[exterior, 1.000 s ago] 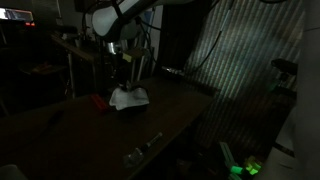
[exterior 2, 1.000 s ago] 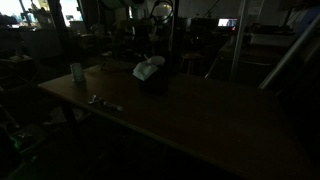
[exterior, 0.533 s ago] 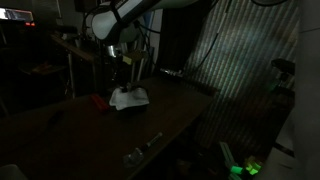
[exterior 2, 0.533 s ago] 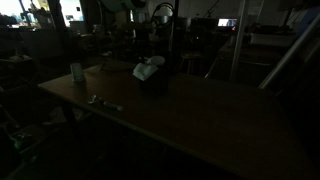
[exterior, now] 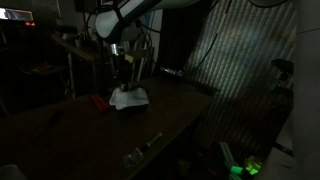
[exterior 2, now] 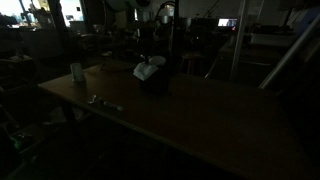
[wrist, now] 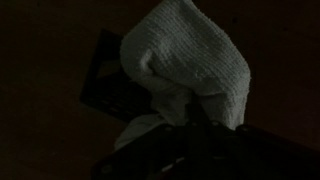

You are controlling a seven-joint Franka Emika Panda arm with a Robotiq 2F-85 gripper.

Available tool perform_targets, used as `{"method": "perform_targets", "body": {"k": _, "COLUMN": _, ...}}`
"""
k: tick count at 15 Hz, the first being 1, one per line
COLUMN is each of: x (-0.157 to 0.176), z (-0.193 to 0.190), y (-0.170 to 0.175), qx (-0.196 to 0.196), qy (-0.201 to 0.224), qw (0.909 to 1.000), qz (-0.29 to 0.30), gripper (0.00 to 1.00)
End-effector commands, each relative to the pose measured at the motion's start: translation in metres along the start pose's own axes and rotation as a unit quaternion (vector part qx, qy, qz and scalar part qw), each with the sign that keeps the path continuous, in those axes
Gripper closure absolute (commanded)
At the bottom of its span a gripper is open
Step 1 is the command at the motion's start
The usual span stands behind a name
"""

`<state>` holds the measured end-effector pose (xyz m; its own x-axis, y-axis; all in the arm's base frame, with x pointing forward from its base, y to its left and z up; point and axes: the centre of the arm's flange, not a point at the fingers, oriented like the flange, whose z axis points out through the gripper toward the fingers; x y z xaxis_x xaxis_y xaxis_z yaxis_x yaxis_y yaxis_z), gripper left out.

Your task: Pick up the white towel from the table and put it in the small black basket.

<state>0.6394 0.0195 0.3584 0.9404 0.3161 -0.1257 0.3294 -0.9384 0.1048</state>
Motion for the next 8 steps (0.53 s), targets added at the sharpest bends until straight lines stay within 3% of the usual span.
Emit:
{"method": "perform_targets", "body": {"k": 1, "x": 0.006, "z": -0.007, "y": 0.02, "qx": -0.001, "qy": 0.003, "qw": 1.0, "qz": 0.003, "gripper": 1.0}}
{"method": "perform_targets", "body": {"k": 8, "x": 0.011, "z": 0.033, "y": 0.016, "qx": 0.016, "qy": -0.037, "qw": 0.9992, "qz": -0.002, "gripper": 1.0}}
